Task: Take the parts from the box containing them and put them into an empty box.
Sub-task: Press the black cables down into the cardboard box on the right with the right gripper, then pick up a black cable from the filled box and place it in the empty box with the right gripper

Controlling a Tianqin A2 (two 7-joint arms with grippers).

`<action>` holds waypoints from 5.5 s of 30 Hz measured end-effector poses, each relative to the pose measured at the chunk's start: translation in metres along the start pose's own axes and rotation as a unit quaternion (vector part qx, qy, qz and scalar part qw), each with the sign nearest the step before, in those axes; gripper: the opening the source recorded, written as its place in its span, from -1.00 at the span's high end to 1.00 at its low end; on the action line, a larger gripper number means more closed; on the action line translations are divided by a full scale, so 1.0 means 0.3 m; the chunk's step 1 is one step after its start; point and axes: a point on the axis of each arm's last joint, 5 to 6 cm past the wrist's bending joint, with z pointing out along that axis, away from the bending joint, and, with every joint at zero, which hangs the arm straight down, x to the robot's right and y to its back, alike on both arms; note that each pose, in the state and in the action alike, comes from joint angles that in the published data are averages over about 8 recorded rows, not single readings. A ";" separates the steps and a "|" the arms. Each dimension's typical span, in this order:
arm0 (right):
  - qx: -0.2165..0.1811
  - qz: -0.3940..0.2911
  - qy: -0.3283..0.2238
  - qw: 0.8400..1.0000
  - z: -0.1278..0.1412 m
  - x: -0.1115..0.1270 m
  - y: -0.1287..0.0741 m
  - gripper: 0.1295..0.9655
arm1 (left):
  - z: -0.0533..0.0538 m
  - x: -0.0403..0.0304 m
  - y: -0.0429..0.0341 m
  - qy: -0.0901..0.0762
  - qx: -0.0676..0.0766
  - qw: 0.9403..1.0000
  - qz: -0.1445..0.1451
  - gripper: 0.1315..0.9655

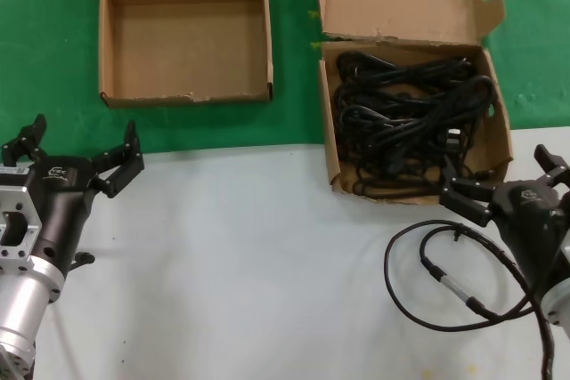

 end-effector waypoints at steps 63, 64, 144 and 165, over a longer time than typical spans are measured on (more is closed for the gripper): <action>0.056 -0.725 -0.304 0.615 0.213 0.159 -0.508 -0.85 | 0.000 0.000 0.000 0.000 0.000 1.000 0.000 0.97; 0.055 -0.727 -0.303 0.614 0.217 0.157 -0.505 -0.85 | 0.000 0.000 0.000 0.000 0.000 1.000 0.000 0.97; 0.021 -0.736 -0.285 0.614 0.209 0.095 -0.504 0.62 | 0.000 0.000 0.000 0.000 0.000 1.000 0.000 0.97; 0.012 -0.732 -0.270 0.625 0.274 0.073 -0.468 0.04 | 0.000 0.000 0.000 0.000 0.000 1.000 0.000 0.97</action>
